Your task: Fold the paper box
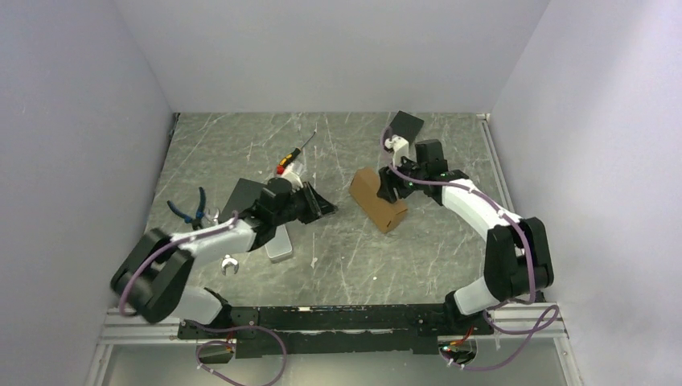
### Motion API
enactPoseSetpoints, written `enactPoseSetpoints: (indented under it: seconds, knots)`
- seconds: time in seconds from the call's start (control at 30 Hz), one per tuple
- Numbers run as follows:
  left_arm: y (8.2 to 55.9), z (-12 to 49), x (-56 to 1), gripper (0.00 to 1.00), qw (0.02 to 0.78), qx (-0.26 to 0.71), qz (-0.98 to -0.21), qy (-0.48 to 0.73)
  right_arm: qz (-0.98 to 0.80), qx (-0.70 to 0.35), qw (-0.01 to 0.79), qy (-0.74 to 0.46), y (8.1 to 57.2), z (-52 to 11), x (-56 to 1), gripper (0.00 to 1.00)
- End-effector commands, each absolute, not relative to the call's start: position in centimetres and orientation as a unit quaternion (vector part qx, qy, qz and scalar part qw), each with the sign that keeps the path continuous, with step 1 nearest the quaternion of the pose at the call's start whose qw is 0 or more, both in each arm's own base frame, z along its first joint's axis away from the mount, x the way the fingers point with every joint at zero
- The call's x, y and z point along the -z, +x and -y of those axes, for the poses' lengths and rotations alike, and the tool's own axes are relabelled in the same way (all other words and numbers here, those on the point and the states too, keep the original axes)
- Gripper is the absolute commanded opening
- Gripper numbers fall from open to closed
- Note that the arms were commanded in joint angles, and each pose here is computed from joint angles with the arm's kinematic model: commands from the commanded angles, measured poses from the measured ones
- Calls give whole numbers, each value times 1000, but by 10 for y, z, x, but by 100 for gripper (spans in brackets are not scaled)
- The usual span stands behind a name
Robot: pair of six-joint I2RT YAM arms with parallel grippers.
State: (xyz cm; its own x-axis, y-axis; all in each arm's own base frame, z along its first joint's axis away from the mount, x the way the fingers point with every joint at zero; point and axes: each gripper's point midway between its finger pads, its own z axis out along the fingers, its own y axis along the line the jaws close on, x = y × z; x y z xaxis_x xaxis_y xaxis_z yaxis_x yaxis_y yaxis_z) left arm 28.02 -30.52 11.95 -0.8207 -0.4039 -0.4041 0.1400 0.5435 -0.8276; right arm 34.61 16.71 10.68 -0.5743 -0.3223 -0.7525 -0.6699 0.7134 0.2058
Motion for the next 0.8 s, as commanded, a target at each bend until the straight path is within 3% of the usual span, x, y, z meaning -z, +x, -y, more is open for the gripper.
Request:
enactPoseSetpoints:
  seconds: [0.0,0.3,0.57,0.77]
  knots:
    - [266,267,-127,25,328,401,-853,-66,-833,-138,402,-355,360,-156,-128,61]
    - [234,222,-135,31,361,364,-854,-84,-796,-228,341,-446,312,-205,-115,61]
    - [227,216,-135,31,361,363,-855,-83,-765,-221,336,-503,288,-222,-113,61]
    - [225,217,-133,31,355,365,-857,-81,-724,-275,302,-556,251,-243,-110,62]
